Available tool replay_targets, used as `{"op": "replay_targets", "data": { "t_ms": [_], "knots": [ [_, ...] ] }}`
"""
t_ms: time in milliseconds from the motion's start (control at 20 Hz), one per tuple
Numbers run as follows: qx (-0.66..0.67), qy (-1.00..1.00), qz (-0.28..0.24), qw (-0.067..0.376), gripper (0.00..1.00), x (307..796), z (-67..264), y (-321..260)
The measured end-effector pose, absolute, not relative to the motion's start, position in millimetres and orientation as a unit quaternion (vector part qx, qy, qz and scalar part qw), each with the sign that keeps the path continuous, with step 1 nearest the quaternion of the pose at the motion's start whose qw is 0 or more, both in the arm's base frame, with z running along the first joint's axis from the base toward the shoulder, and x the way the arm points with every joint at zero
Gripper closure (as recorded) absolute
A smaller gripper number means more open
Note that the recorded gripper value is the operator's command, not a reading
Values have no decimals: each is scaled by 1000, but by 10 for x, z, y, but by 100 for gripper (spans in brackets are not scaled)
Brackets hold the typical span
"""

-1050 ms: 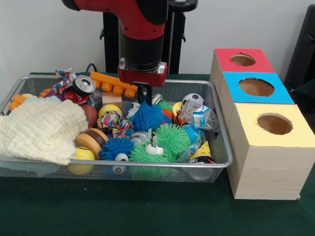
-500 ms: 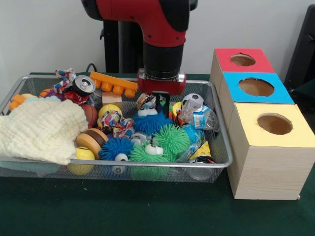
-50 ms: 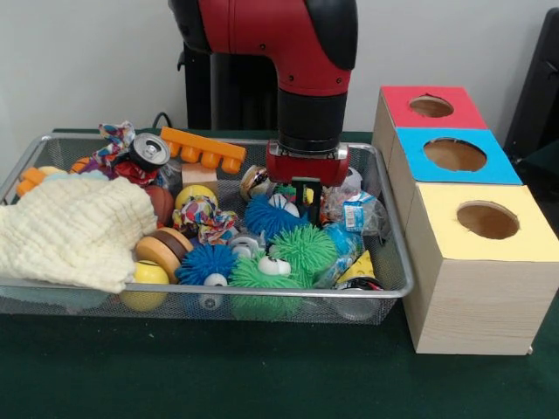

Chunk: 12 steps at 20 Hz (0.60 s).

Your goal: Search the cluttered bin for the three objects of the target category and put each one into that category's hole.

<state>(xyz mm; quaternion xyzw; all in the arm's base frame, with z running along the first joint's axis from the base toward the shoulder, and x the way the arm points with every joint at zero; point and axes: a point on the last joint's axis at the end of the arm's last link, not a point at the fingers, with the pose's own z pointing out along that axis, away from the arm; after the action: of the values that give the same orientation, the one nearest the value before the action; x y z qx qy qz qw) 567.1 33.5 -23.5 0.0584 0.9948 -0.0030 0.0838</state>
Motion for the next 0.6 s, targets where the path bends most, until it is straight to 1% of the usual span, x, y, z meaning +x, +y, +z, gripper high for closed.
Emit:
{"op": "replay_targets", "data": {
  "t_ms": [550,600],
  "knots": [
    [103,992,-1,74,100,5638,-222,323],
    [107,992,-1,73,0,5638,-220,318]
  ]
}}
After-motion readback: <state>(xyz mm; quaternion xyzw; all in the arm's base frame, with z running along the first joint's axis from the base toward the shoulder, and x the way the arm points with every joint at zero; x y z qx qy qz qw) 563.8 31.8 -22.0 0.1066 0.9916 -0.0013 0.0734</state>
